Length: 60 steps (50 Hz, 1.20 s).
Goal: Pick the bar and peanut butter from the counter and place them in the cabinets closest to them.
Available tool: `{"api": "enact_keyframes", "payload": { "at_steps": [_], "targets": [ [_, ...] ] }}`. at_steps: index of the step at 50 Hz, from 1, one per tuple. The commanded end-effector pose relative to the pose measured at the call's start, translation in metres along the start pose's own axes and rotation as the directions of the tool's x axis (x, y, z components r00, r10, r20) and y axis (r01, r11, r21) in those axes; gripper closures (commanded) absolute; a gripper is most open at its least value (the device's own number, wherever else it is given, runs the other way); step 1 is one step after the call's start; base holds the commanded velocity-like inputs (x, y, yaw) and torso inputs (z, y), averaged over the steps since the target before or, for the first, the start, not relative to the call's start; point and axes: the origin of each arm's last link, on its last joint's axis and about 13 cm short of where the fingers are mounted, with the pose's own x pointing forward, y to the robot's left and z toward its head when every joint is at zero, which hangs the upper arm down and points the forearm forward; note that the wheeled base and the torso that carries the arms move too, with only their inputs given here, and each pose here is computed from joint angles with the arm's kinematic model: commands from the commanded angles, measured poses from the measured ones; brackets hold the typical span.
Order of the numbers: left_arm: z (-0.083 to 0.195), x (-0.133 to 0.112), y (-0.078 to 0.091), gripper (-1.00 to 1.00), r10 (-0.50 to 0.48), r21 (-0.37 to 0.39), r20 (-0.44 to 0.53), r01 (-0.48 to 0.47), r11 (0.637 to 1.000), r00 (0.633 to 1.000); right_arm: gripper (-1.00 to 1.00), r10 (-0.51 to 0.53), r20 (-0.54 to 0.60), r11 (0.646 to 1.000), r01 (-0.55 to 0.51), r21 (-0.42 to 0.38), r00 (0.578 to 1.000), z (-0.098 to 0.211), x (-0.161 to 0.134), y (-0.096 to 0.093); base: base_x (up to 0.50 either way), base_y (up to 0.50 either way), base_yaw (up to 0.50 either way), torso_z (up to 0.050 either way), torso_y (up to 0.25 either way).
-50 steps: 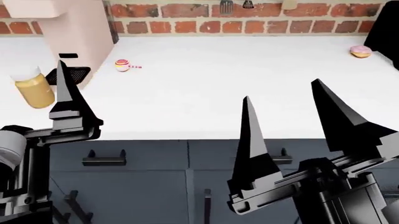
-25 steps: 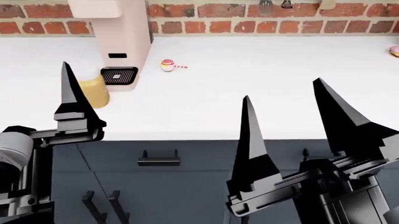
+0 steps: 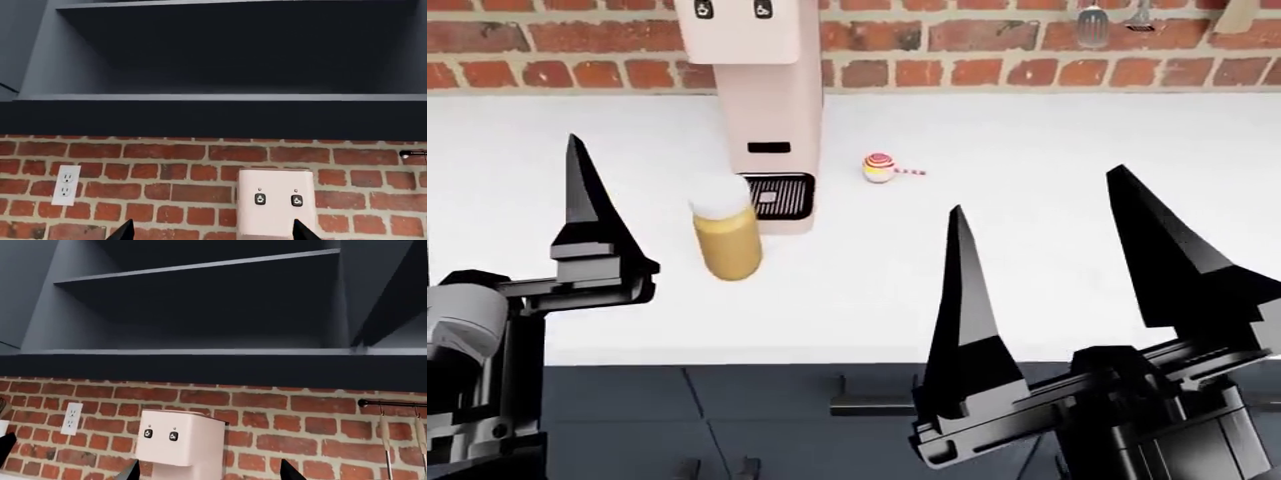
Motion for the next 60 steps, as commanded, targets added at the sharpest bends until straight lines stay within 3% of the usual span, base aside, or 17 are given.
{"api": "enact_keyframes", "payload": {
  "at_steps": [1,18,26,35,50,60],
  "targets": [
    [0.001,0.000,0.000,-1.00,-0.001,0.001,0.002,0.001,1.000,1.000,-1.00,-0.009,-0.001,1.000,0.009,-0.007,1.000,0.001,0.000,0.000,0.26,0.50,0.00,0.000,0.000],
    [0.001,-0.001,0.000,-1.00,-0.003,0.002,0.002,0.003,1.000,1.000,-1.00,0.000,-0.006,1.000,0.000,0.011,1.000,0.001,0.000,0.000,0.23,0.50,0.00,0.000,0.001],
    [0.000,-0.001,-0.001,-1.00,-0.008,0.005,0.000,0.008,1.000,1.000,-1.00,0.035,-0.107,0.997,-0.027,0.077,0.994,-0.006,0.005,0.000,0.04,0.06,0.00,0.000,0.000],
    [0.000,-0.001,-0.001,-1.00,-0.013,0.006,0.000,0.013,1.000,1.000,-1.00,0.122,-0.348,0.989,-0.082,0.126,0.930,-0.038,0.021,0.011,0.00,0.00,0.00,0.000,0.000],
    [0.000,-0.001,-0.001,-1.00,-0.014,0.008,-0.001,0.014,1.000,1.000,-1.00,0.196,-0.471,0.976,-0.125,0.179,0.860,-0.067,0.027,0.019,0.00,0.00,0.00,0.000,0.000],
    [-0.001,-0.001,-0.002,-1.00,-0.021,0.009,-0.004,0.021,1.000,1.000,-1.00,0.197,-0.499,0.975,-0.114,0.191,0.844,-0.077,0.030,0.019,0.00,0.00,0.00,0.000,0.000]
  ]
}}
